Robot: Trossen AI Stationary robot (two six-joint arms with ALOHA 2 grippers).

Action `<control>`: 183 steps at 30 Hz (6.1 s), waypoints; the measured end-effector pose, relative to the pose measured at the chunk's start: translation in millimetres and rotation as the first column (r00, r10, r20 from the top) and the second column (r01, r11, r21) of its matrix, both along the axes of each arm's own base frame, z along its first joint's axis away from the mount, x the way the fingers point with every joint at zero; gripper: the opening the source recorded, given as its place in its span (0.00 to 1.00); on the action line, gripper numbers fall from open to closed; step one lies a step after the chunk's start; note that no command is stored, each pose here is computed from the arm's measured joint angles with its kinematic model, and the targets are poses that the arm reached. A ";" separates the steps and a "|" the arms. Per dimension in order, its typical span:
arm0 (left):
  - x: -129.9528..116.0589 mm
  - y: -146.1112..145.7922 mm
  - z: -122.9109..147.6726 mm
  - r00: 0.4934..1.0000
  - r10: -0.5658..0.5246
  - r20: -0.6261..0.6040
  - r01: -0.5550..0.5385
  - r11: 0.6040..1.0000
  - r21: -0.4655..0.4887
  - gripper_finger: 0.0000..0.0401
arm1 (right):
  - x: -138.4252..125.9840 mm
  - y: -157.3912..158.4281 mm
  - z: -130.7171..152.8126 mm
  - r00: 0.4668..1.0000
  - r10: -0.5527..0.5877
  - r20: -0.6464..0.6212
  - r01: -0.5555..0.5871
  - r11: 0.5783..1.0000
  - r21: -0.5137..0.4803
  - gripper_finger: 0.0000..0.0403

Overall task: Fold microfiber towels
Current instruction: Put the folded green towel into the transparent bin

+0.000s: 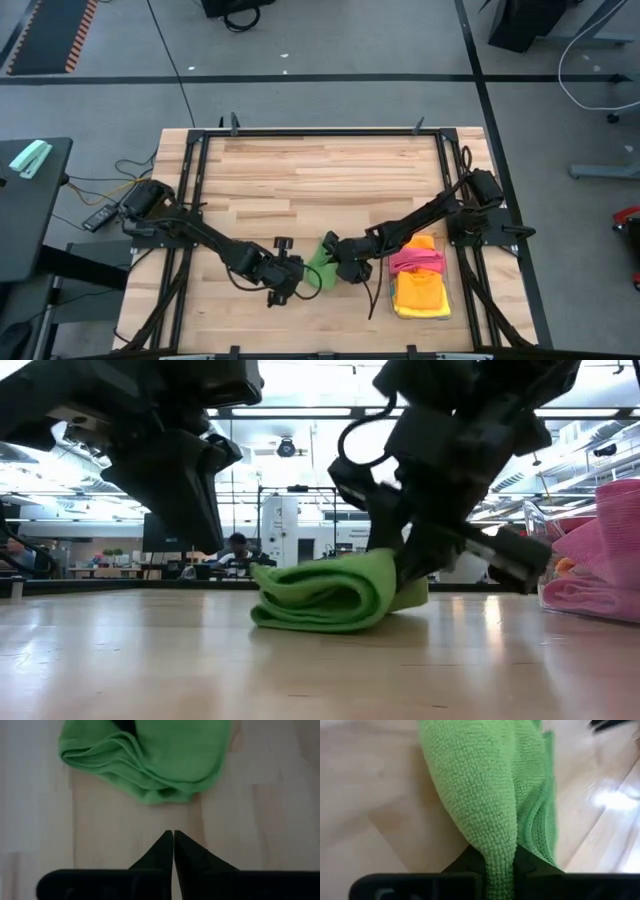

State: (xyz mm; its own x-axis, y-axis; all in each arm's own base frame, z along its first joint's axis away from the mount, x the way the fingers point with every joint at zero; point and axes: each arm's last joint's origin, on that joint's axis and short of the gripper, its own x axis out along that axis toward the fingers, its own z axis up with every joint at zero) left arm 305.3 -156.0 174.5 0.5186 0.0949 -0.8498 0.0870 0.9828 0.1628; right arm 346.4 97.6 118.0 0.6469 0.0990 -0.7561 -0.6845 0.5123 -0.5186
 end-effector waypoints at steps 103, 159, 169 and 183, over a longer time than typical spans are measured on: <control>18.9 3.5 9.7 0.984 0.040 0.174 -0.029 0.997 -0.065 0.08 | -151.0 149.7 116.2 0.353 -0.791 -0.500 0.885 0.456 -0.095 0.11; 19.0 3.4 9.7 0.984 0.040 0.175 -0.029 0.997 -0.066 0.06 | -163.1 150.2 140.8 0.283 -0.795 -0.537 0.943 0.333 0.004 0.37; 19.2 3.3 9.9 0.983 0.040 0.179 -0.029 0.997 -0.068 0.09 | -155.4 140.1 99.5 0.235 -0.765 -0.600 0.948 0.317 -0.033 0.32; 21.5 2.2 11.8 0.977 0.043 0.208 -0.026 0.996 -0.084 0.08 | -147.0 132.2 142.7 0.146 -0.732 -0.666 0.963 0.259 -0.074 0.31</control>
